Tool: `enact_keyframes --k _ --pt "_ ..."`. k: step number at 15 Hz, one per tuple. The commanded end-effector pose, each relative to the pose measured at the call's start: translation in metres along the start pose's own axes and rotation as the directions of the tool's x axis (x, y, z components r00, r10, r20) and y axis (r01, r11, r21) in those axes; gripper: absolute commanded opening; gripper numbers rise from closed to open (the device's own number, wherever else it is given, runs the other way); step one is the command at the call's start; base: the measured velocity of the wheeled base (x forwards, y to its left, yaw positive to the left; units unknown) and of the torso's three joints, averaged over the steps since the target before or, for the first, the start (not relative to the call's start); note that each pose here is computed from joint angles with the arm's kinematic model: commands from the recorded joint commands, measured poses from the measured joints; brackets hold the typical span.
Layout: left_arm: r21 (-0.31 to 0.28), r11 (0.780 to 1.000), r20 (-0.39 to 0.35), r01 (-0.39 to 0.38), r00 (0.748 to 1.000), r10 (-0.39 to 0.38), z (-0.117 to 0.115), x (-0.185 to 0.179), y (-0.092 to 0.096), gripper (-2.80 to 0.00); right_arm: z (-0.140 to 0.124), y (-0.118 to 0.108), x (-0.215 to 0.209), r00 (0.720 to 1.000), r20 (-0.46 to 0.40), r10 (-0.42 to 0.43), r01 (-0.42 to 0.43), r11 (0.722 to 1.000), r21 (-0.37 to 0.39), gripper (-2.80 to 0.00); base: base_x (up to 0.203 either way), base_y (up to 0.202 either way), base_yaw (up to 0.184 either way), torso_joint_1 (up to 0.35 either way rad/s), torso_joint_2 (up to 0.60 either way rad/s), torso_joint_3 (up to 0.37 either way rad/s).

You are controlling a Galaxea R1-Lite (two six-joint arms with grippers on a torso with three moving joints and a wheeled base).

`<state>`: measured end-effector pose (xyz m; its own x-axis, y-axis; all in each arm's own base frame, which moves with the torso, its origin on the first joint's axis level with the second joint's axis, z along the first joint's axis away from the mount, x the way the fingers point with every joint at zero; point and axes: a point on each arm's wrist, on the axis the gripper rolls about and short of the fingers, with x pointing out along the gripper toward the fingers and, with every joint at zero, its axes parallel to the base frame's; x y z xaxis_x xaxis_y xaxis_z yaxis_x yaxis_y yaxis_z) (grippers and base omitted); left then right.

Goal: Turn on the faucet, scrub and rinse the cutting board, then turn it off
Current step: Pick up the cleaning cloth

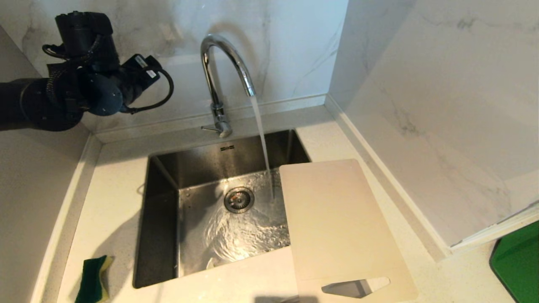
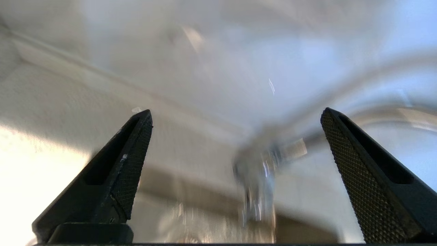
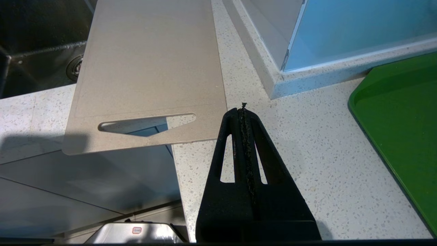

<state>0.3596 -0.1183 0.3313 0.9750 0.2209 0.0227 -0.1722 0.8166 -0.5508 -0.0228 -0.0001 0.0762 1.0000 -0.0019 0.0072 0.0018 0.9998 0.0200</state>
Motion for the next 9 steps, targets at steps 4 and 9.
enact_keyframes --k 4,9 --pt "0.064 0.988 -0.201 0.142 0.971 -0.127 0.023 -0.053 0.022 -2.80 0.000 0.000 0.000 1.000 0.000 0.000 0.000 1.000 0.000 -2.80 0.000 0.000 0.000 0.000 0.00 0.000" --pt "0.249 0.934 -0.436 0.254 0.891 -0.126 0.002 -0.081 0.056 -2.80 0.000 0.000 0.000 1.000 0.000 0.000 0.000 1.000 0.000 -2.80 0.000 0.000 0.000 0.000 0.00 0.000"
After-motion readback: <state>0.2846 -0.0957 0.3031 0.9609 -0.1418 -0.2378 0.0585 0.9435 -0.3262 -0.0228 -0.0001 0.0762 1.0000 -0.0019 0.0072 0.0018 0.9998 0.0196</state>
